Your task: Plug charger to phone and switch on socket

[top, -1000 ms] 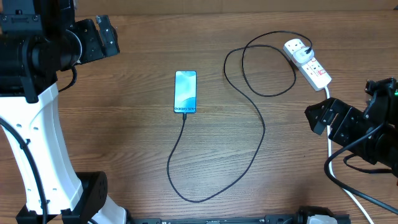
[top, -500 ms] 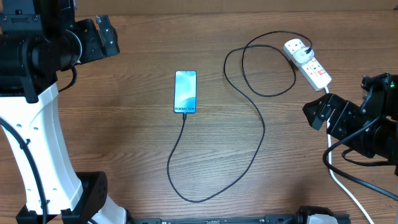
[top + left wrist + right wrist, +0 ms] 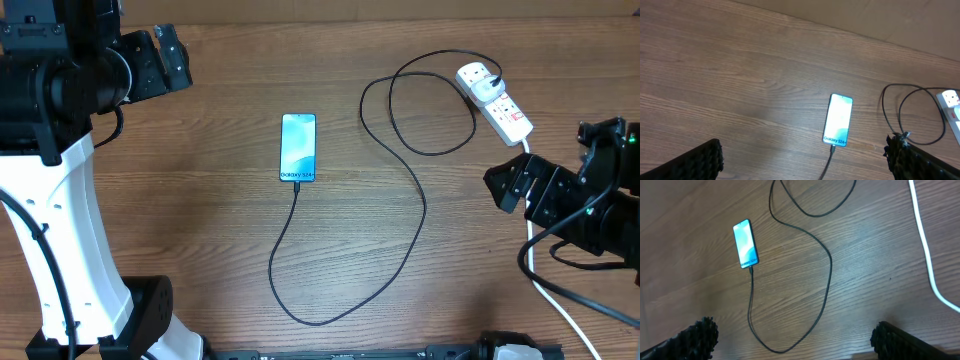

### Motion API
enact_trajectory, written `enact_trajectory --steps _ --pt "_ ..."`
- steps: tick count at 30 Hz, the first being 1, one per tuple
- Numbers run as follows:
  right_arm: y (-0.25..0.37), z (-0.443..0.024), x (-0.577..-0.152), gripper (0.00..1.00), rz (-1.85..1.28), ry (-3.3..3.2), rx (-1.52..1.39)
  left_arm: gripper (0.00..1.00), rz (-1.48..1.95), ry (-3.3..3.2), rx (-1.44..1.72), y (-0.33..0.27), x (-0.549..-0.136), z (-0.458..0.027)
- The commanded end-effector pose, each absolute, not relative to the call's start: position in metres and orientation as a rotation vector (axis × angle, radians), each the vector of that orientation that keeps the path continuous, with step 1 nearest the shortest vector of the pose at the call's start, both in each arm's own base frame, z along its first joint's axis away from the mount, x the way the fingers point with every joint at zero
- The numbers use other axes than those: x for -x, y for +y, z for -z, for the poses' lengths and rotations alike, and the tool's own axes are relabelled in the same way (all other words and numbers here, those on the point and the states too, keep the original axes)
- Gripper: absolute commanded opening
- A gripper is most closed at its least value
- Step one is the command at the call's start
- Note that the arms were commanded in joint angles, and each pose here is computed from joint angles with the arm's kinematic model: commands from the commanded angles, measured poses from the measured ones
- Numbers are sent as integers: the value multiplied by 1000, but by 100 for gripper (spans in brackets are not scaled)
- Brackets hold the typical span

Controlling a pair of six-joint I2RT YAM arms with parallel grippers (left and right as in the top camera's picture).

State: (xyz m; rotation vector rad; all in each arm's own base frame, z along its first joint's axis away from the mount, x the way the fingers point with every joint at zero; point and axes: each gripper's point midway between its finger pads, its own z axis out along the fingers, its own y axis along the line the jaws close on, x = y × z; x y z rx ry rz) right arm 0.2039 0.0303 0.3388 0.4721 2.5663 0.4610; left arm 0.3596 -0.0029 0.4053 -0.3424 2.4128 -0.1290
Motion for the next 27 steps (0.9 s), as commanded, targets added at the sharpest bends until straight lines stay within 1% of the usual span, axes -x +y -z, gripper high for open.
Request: enact_trajectory --steps 1,8,13,18,24,27 --pt "34 -346 -194 100 -461 2531 -379 100 121 2404 376 1 -356 -407" --pt "36 -356 -183 100 -459 2449 -338 100 121 2404 376 1 -356 -407" --pt "52 -351 -188 100 -498 2339 -189 100 121 2404 376 1 -356 -407" --pt "64 -325 -196 100 -532 2217 -91 100 121 2404 376 1 -356 -407" --pt "67 -282 -199 100 -548 2095 -50 100 121 2404 376 1 -356 -407" --pt "67 -268 -198 100 -545 2030 -31 100 121 2404 376 1 -356 -407"
